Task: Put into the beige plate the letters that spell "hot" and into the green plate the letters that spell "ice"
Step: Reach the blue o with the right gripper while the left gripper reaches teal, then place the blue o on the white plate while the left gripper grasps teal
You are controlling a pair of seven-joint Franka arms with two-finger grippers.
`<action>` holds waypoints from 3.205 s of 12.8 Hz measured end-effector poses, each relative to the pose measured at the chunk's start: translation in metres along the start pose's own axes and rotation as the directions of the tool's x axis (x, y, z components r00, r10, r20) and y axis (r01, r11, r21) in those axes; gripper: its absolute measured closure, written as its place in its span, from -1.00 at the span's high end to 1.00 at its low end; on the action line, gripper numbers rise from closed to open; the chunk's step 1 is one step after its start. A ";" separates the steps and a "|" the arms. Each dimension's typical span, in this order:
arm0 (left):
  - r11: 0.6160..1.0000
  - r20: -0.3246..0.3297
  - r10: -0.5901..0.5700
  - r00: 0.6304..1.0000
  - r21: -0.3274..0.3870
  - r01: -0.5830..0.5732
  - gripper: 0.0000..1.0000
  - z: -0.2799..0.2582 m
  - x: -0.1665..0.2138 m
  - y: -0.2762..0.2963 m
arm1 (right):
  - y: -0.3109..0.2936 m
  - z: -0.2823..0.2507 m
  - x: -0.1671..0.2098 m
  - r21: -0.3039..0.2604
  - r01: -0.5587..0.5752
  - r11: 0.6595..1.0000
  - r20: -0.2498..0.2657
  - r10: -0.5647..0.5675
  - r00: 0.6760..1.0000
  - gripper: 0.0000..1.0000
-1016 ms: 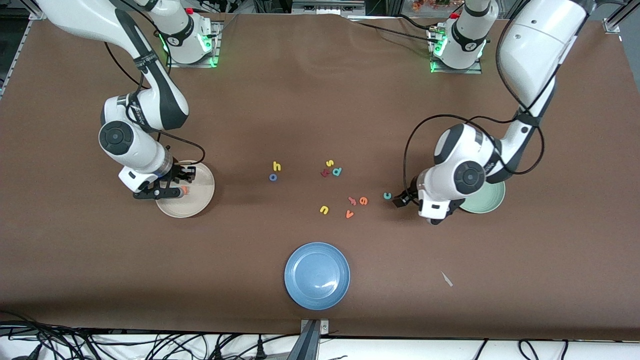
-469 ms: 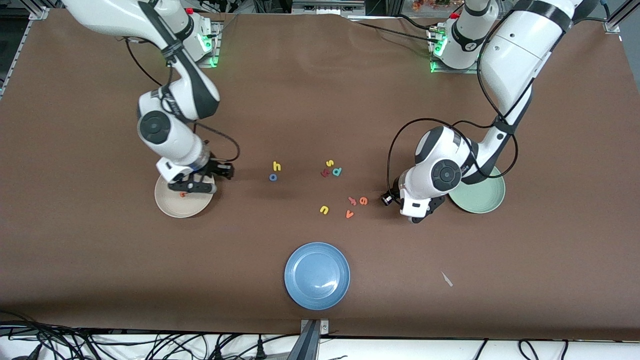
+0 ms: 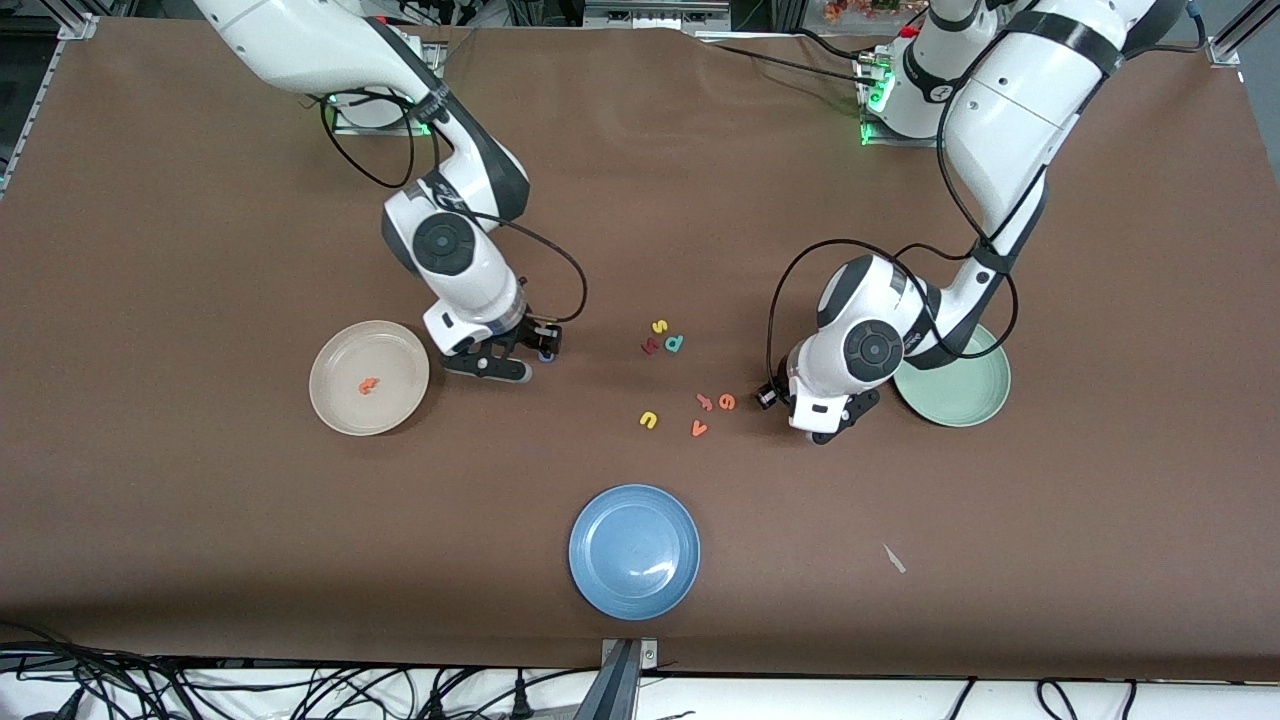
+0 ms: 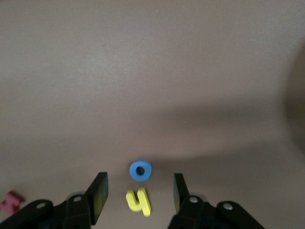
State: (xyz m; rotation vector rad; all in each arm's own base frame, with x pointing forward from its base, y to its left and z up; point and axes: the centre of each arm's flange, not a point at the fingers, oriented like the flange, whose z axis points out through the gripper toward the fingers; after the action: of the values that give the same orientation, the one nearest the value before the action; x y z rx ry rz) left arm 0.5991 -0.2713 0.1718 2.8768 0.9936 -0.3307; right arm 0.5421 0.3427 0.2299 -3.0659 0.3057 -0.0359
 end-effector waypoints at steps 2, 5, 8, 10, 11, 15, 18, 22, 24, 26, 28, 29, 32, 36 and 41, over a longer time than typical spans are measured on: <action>1.000 0.000 -0.001 1.000 0.000 0.001 -0.19 0.000 0.000 0.000 | 0.001 0.020 0.001 -0.002 -0.013 1.000 -0.011 0.013 1.000 0.28; 1.000 -0.002 -0.004 1.000 -0.002 0.004 -0.65 0.000 0.001 0.000 | 0.001 0.033 0.000 -0.001 -0.014 1.000 -0.001 0.014 1.000 0.28; 1.000 -0.002 -0.005 1.000 -0.002 0.005 -0.90 0.000 0.001 0.000 | -0.008 0.041 -0.011 -0.006 -0.020 1.000 0.007 0.020 1.000 0.27; 1.000 -0.003 -0.005 1.000 -0.002 0.005 -0.91 0.000 0.001 0.000 | -0.014 0.048 -0.018 -0.004 -0.010 1.000 0.005 0.010 1.000 0.27; 1.000 -0.003 -0.006 1.000 -0.003 0.006 -0.88 -0.001 0.002 0.000 | -0.014 0.051 -0.019 -0.006 -0.007 1.000 0.007 0.007 1.000 0.26; 0.999 -0.038 -0.021 0.999 -0.051 0.019 -0.50 -0.024 0.018 0.009 | -0.011 0.055 -0.018 -0.010 -0.010 1.000 0.007 0.010 1.000 0.20; 0.997 -0.052 -0.029 0.998 -0.067 0.026 0.01 -0.033 0.024 0.012 | -0.010 0.055 -0.017 -0.012 -0.009 1.000 0.005 0.009 1.000 -0.03; 0.997 -0.083 -0.044 0.996 -0.059 0.039 0.49 -0.034 0.045 0.005 | -0.010 0.053 -0.016 -0.011 -0.007 1.000 0.000 0.007 1.000 -0.45; 0.999 -0.103 -0.025 0.994 -0.037 0.021 0.63 -0.026 0.049 0.004 | -0.009 0.052 -0.014 -0.012 -0.007 1.000 -0.005 0.007 1.000 -0.45; 0.999 -0.101 -0.025 0.995 -0.038 0.021 0.63 -0.019 0.053 0.008 | 0.001 0.040 0.000 -0.025 0.003 1.000 -0.021 -0.003 1.000 -0.45; 0.999 -0.096 -0.030 0.995 -0.040 0.026 0.59 -0.012 0.050 0.014 | 0.028 0.015 0.026 -0.069 0.033 0.997 -0.024 -0.035 0.999 -0.45; 0.999 -0.094 -0.032 0.995 -0.040 0.028 0.59 -0.010 0.048 0.017 | 0.045 0.002 0.040 -0.087 0.054 0.995 -0.024 -0.056 0.998 -0.45; 0.999 -0.094 -0.030 0.995 -0.043 0.026 0.35 -0.007 0.043 0.023 | 0.108 -0.028 0.075 -0.132 0.155 0.979 -0.005 -0.157 0.988 -0.45; 0.998 -0.098 -0.035 0.995 -0.048 0.031 -0.32 -0.011 0.045 0.025 | 0.170 -0.032 0.094 -0.151 0.231 0.961 0.038 -0.227 0.973 -0.45; 0.998 -0.101 -0.037 0.994 -0.054 0.032 -0.50 -0.014 0.047 0.026 | 0.167 -0.021 0.081 -0.142 0.242 0.960 0.062 -0.236 0.970 0.06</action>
State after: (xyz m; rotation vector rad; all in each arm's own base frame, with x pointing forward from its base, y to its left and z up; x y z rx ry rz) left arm 0.6538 -0.2616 0.1747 2.8578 1.0524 -0.1592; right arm 0.5881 0.1618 0.2419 -3.2274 -0.0705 0.0457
